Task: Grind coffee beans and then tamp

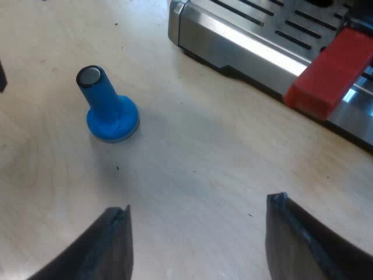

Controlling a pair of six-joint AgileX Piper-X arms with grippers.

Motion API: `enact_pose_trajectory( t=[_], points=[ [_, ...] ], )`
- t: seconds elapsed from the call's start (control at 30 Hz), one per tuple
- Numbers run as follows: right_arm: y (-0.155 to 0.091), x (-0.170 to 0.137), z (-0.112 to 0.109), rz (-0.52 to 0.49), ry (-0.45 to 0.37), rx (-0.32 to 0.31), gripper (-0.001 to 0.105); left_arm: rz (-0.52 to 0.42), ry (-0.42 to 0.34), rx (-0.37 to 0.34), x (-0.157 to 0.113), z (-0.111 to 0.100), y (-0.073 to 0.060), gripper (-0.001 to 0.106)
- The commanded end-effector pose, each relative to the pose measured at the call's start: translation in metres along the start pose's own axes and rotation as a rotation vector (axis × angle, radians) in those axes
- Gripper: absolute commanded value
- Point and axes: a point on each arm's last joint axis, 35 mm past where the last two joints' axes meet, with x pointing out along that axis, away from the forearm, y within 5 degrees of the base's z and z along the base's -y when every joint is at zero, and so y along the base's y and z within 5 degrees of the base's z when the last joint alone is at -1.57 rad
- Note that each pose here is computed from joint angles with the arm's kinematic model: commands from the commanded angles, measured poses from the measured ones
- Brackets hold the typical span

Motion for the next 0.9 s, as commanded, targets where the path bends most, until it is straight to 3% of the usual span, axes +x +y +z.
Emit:
enact_pose_trajectory(
  t=[0.03, 0.17, 0.4, 0.47, 0.57, 0.63, 0.9],
  points=[
    [0.011, 0.004, -0.009, -0.107, -0.052, 0.016, 0.052, -0.015, -0.019, 0.005, 0.0, 0.003, -0.002, 0.062],
    [0.024, 0.009, -0.026, -0.204, -0.143, 0.082, 0.052, -0.017, -0.019, 0.005, 0.0, 0.003, -0.002, 0.062],
    [0.03, 0.014, -0.041, -0.259, -0.219, 0.115, 0.052, -0.02, -0.018, 0.005, 0.0, 0.003, -0.002, 0.062],
    [0.03, 0.014, -0.041, -0.274, -0.233, 0.125, 0.043, -0.02, -0.018, 0.005, 0.0, 0.003, -0.002, 0.062],
    [0.029, 0.014, -0.042, -0.303, -0.236, 0.128, 0.022, -0.02, -0.018, 0.005, 0.0, 0.003, -0.002, 0.062],
    [0.03, 0.016, -0.043, -0.304, -0.228, 0.122, 0.017, -0.02, -0.018, 0.005, 0.0, 0.003, -0.002, 0.062],
    [0.037, 0.031, -0.045, -0.304, -0.207, 0.107, 0.016, -0.019, -0.017, 0.004, 0.0, 0.003, -0.002, 0.062]
  ],
)
